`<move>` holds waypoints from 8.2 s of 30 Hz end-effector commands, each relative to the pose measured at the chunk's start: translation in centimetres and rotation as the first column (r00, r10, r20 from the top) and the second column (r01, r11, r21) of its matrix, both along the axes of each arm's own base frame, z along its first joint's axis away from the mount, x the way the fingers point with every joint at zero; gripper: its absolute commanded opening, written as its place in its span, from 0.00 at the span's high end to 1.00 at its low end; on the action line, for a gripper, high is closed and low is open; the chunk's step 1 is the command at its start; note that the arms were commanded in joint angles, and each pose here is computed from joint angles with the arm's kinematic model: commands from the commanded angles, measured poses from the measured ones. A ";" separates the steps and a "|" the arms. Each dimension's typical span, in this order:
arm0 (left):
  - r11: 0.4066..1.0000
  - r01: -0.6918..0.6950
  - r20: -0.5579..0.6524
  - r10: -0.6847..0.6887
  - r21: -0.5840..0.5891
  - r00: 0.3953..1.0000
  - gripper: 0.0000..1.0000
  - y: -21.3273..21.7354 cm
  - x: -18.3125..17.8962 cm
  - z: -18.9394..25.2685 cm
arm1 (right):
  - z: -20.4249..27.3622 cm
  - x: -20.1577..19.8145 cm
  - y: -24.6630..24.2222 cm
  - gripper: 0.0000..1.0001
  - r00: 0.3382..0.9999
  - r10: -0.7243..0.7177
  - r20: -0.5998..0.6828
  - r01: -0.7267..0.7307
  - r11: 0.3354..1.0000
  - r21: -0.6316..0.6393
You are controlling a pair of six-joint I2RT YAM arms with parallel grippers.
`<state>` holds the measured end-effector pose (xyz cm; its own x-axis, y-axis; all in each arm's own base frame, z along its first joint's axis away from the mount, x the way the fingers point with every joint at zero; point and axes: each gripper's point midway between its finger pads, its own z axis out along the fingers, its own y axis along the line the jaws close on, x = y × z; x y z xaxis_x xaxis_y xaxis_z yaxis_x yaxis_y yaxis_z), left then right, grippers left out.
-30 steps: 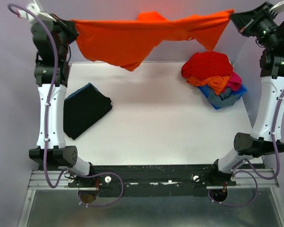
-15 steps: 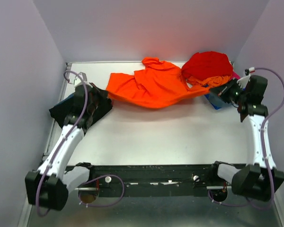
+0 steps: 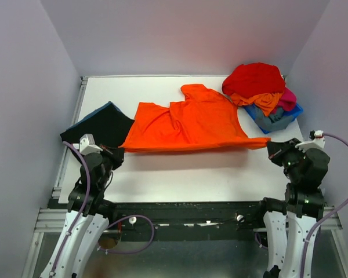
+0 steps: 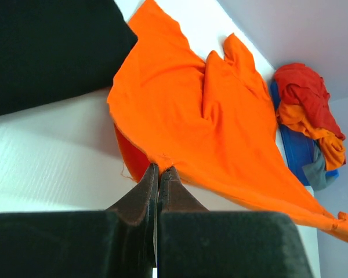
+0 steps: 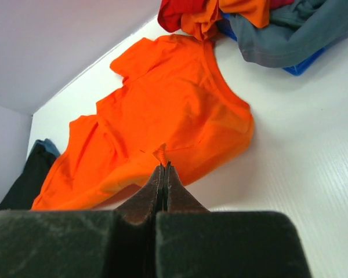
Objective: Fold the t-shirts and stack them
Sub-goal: Flatten out the tshirt
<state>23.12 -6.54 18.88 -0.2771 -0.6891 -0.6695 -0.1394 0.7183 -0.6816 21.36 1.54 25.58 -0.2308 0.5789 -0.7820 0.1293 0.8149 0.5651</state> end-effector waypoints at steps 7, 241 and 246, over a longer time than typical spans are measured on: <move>1.000 -0.018 -0.143 0.015 -0.022 0.990 1.00 -0.6 1.2 -5.2 | -3.9 3.6 0.7 0.99 0.980 0.138 -0.145 -0.138 0.990 0.007; 0.946 -0.285 -0.384 0.322 0.153 0.865 0.23 5.2 10.5 -10.5 | -17.1 15.9 9.5 0.99 0.767 0.116 -0.631 -0.307 0.930 -0.201; 0.950 -0.272 -0.411 0.312 0.153 0.857 0.23 5.0 10.8 -11.1 | -16.8 11.9 9.7 0.99 0.762 0.185 -0.621 -0.341 0.929 -0.141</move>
<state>32.99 -1.30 7.48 -0.3301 -0.7325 -0.5954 -0.6244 0.6425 -0.4443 36.02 10.73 9.40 -0.7790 0.2485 -0.5757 0.1581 0.9663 0.2032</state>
